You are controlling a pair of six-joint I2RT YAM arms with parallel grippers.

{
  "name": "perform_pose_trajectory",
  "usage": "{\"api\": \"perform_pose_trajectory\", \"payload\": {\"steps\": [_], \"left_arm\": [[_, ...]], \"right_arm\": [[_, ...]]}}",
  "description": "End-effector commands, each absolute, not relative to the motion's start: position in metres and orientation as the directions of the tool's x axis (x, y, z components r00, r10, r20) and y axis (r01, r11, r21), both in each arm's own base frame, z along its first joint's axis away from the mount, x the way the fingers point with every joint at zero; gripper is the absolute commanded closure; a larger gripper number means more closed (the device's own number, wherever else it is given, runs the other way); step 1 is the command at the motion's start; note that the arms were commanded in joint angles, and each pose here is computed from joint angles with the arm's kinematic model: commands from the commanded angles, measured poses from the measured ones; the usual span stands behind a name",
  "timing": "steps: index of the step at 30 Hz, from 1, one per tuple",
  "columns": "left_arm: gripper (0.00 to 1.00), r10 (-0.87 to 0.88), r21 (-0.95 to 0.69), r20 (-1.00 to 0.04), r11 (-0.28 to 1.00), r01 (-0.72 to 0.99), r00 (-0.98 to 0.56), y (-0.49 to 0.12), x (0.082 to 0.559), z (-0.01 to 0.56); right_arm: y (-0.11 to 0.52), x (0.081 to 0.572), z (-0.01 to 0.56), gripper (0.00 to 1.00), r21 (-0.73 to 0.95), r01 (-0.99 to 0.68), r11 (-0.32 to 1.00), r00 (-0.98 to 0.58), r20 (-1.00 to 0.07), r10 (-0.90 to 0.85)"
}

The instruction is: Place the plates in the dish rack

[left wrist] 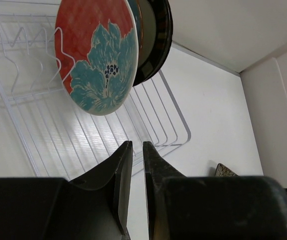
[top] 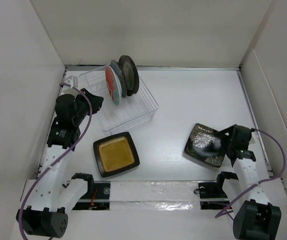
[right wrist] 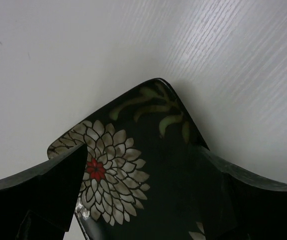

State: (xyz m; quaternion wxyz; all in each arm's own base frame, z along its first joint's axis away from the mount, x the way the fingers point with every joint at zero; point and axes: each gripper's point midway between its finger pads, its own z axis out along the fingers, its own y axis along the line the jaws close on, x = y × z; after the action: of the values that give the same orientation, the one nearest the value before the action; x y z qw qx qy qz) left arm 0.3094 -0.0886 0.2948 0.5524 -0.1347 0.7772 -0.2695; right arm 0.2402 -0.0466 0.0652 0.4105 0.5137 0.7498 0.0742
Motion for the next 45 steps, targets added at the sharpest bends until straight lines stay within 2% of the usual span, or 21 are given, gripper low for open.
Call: {"api": "perform_pose_trajectory", "payload": {"steps": [1, 8, 11, 14, 17, 20, 21, 22, 23, 28, 33, 42, 45], "left_arm": [[0.88, -0.499, -0.547, -0.822, 0.826, 0.137, -0.274, -0.086, 0.305, 0.329], [0.88, -0.499, -0.549, -0.818, 0.826, 0.127, -0.287, -0.087, 0.308, 0.323], [0.88, -0.502, -0.553, -0.814, 0.823, 0.129, -0.292, -0.088, 0.309, 0.322], [0.88, -0.501, -0.554, -0.813, 0.822, 0.131, -0.296, -0.088, 0.309, 0.32], [0.88, -0.501, -0.556, -0.812, 0.82, 0.133, -0.3, -0.089, 0.31, 0.318], [0.88, -0.502, -0.56, -0.809, 0.816, 0.143, -0.305, -0.092, 0.31, 0.32], [0.88, -0.502, -0.561, -0.81, 0.814, 0.15, -0.303, -0.092, 0.309, 0.322], [0.88, -0.503, -0.562, -0.809, 0.813, 0.152, -0.304, -0.093, 0.309, 0.322], [0.88, -0.503, -0.565, -0.808, 0.81, 0.16, -0.307, -0.094, 0.307, 0.323], [0.88, -0.5, -0.57, -0.804, 0.803, 0.177, -0.323, -0.098, 0.306, 0.321], [0.88, -0.492, -0.567, -0.805, 0.802, 0.187, -0.332, -0.1, 0.303, 0.321], [0.89, -0.49, -0.573, -0.8, 0.796, 0.196, -0.346, -0.103, 0.303, 0.319], [0.89, -0.49, -0.573, -0.799, 0.796, 0.194, -0.349, -0.103, 0.303, 0.319]], "right_arm": [[-0.03, 0.238, 0.052, 0.15, 0.548, 0.698, 0.461, -0.203, -0.466, 0.861], [-0.002, 0.244, 0.042, 0.34, 0.638, 0.621, 0.456, -0.267, -0.375, 0.888], [0.002, 0.251, 0.048, 0.53, 0.684, 0.582, 0.441, -0.252, -0.364, 0.897], [0.005, 0.264, 0.057, 0.56, 0.731, 0.539, 0.419, -0.234, -0.348, 0.908], [-0.001, 0.276, 0.077, 0.53, 0.718, 0.531, 0.451, -0.236, -0.386, 0.892], [-0.039, 0.261, 0.097, 0.42, 0.609, 0.63, 0.483, -0.133, -0.528, 0.839], [-0.053, 0.257, 0.107, 0.19, 0.576, 0.65, 0.496, -0.09, -0.59, 0.802], [-0.061, 0.252, 0.113, 0.06, 0.57, 0.658, 0.492, -0.058, -0.613, 0.788], [-0.072, 0.244, 0.107, 0.0, 0.552, 0.694, 0.462, -0.037, -0.614, 0.789], [-0.077, 0.236, 0.067, 0.0, 0.535, 0.756, 0.377, -0.052, -0.526, 0.849], [-0.074, 0.237, 0.069, 0.0, 0.541, 0.743, 0.395, -0.068, -0.526, 0.848], [-0.054, 0.238, 0.056, 0.0, 0.533, 0.718, 0.448, -0.194, -0.465, 0.864], [-0.072, 0.236, 0.077, 0.0, 0.519, 0.739, 0.43, -0.111, -0.536, 0.837]]}}
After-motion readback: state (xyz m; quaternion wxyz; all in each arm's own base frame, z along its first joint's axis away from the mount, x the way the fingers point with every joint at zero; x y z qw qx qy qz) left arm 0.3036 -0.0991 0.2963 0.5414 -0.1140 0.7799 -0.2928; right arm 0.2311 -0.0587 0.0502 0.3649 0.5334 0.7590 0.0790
